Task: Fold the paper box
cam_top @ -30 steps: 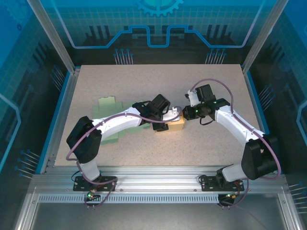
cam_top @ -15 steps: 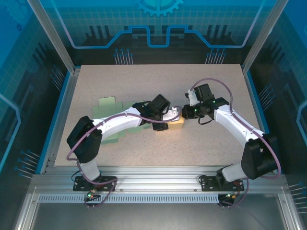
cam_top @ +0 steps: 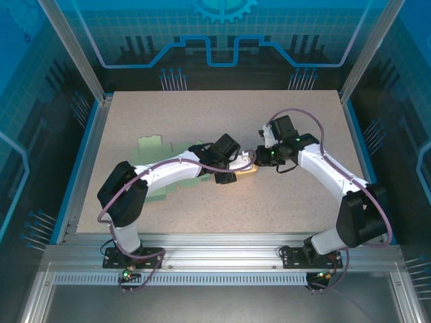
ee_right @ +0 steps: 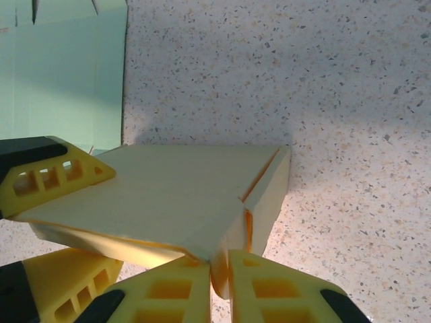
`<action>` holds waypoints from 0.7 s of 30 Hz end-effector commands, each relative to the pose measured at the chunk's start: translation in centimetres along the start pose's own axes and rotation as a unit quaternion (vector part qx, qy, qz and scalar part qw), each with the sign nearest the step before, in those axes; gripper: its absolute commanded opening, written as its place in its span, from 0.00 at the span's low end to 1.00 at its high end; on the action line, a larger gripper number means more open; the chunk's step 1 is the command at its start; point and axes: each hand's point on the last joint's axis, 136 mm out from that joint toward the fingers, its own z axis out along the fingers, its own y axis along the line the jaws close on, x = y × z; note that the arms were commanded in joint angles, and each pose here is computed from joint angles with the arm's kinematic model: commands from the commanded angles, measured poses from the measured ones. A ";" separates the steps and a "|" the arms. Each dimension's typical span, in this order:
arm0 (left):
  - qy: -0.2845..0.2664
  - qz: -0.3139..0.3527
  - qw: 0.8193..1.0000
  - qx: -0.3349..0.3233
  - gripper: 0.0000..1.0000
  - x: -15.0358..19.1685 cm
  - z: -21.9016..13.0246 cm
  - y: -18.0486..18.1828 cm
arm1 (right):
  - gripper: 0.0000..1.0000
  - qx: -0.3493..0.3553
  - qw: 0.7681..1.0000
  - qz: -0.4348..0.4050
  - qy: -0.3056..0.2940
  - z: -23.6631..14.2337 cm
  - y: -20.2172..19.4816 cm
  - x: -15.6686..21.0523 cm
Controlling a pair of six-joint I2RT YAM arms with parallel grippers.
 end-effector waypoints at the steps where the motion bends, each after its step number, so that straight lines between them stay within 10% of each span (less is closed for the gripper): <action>1: 0.001 -0.018 1.000 -0.002 0.52 0.2 0.3 0.6 | 0.16 0.014 1.000 -0.004 0.013 0.8 -0.4 0.4; 21: -0.081 -0.170 0.980 -0.070 0.65 -1.1 -7.5 2.9 | 0.16 0.018 1.000 0.007 0.014 1.4 -0.6 0.3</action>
